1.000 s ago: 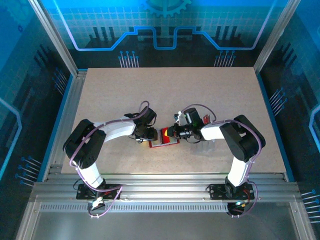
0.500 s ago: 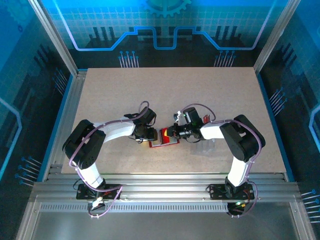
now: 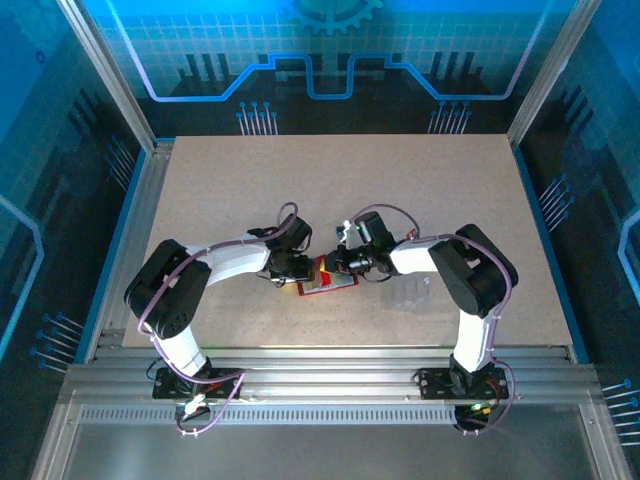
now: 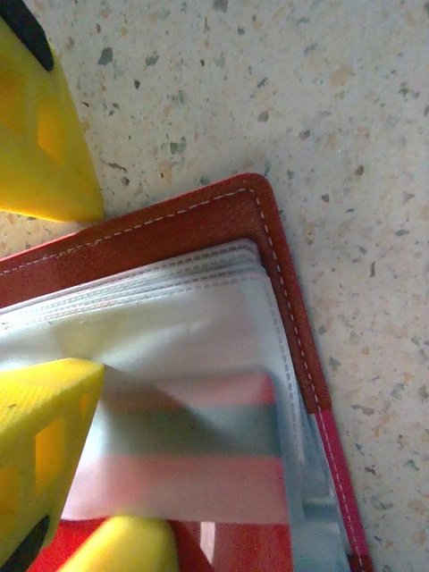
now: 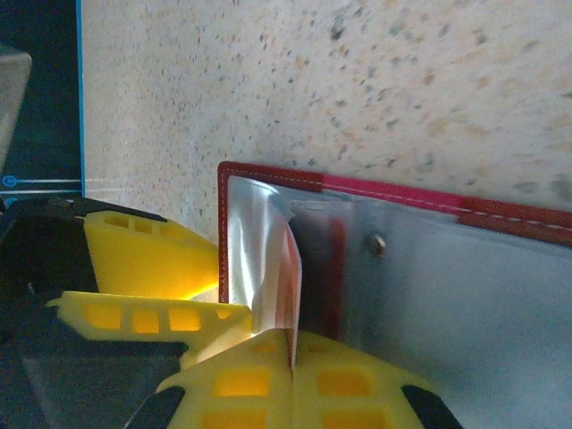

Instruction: Put the credit cards into the card holder

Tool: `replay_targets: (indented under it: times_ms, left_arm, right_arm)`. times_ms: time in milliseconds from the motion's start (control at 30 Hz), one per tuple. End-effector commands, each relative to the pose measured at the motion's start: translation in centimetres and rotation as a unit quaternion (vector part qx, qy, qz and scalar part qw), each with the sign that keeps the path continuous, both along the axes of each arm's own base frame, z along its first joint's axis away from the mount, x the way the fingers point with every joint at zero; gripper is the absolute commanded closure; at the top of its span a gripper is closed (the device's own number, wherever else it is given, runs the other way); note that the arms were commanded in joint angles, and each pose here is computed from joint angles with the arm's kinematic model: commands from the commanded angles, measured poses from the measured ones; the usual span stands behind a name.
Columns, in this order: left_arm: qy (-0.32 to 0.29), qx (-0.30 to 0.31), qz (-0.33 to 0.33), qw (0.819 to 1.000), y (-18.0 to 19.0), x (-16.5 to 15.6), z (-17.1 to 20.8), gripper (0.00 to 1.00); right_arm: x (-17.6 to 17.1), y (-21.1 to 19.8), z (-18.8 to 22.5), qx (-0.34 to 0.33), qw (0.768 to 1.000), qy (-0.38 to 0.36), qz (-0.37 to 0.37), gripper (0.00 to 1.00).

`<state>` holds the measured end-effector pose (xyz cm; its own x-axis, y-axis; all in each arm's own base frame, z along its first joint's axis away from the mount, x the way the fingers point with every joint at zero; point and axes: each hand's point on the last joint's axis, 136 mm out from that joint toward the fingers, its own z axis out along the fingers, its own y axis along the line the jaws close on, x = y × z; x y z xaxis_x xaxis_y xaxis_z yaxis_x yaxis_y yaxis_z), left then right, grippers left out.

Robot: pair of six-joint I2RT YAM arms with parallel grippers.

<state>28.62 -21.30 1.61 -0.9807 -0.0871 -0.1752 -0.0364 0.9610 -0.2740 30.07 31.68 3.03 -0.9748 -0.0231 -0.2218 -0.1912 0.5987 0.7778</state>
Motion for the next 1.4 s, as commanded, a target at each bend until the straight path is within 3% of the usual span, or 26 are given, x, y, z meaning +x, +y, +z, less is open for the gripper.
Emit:
replay_targets:
  times_ms: [0,233,367,533,733,833,1367]
  left_arm:
    - [0.031,-0.028,-0.013,0.999,-1.4,-1.2,-0.9,0.54]
    - [0.012,-0.054,-0.003,0.998,-1.1,-0.7,2.2,0.51]
    - [0.008,-0.087,0.012,0.996,-0.6,-0.5,4.0,0.48]
    - [0.004,-0.110,0.027,0.994,-0.2,0.5,4.7,0.54]
    - [0.020,-0.131,0.046,0.990,-0.2,1.5,3.3,0.73]
    - [0.026,-0.140,0.047,0.989,-0.4,1.8,2.6,0.77]
    - [0.045,-0.121,0.048,0.991,-0.1,1.8,-0.7,0.80]
  right_arm:
    - [-2.2,-0.2,-3.2,-0.041,0.998,0.037,0.018,1.00]
    - [-1.6,-1.4,-2.6,-0.056,0.998,0.030,0.006,0.88]
    - [-0.8,-1.3,-1.5,-0.053,0.998,0.020,0.008,0.75]
    - [-0.8,-1.0,-0.4,-0.053,0.998,0.014,0.019,0.64]
    - [-0.8,-1.4,-0.3,-0.083,0.996,0.019,0.024,0.60]
    - [-0.8,-1.4,-0.1,-0.085,0.996,0.019,0.026,0.59]
    - [-0.7,-2.3,0.3,-0.129,0.991,0.015,0.028,0.55]
